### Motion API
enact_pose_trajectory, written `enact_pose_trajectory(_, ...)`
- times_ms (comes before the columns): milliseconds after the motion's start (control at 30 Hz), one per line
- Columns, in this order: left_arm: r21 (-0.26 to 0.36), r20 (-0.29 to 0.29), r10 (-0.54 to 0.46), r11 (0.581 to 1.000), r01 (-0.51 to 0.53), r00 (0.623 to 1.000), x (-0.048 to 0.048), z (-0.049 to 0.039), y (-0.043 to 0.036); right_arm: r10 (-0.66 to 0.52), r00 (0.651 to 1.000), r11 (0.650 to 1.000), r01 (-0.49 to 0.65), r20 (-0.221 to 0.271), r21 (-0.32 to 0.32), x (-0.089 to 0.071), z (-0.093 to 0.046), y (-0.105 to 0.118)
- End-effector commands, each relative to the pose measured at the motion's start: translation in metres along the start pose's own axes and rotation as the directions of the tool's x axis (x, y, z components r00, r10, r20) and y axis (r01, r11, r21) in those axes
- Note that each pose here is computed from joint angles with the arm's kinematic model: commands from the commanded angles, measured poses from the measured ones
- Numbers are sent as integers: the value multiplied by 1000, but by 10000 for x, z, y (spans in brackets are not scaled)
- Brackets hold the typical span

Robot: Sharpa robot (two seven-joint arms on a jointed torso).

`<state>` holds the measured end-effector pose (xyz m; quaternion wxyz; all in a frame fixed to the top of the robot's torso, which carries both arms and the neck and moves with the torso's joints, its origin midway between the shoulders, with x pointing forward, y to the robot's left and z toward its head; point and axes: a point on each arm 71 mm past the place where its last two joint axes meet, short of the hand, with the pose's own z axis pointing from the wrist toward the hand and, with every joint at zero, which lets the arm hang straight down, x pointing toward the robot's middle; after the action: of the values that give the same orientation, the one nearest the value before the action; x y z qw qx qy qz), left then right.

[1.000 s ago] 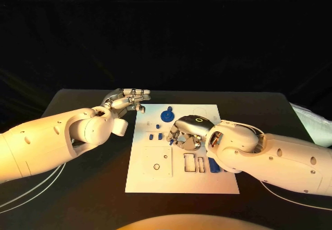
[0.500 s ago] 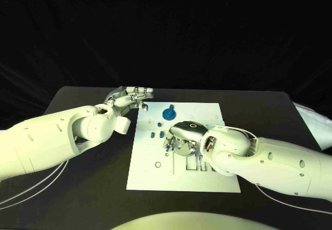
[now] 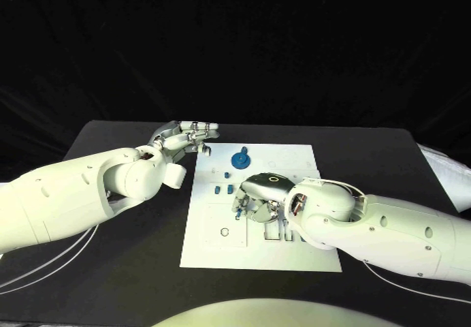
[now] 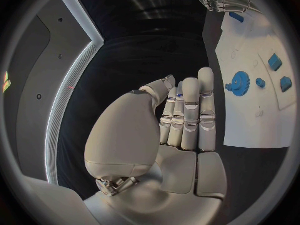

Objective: Assemble the parts on the task board

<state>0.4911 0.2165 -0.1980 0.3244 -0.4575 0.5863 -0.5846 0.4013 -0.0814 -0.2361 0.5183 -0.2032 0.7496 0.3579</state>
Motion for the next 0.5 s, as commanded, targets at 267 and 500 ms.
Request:
enact_pose_trajectory(267,-1,-23,-12,1000,12,1000,30,4,2,-37,999,999,37,-33,-10,47,30,3)
enact_pose_trajectory(500,-2,-22,-12,1000,11,1000,29,3,3,-44,998,999,44,-55,-9,96,45,7)
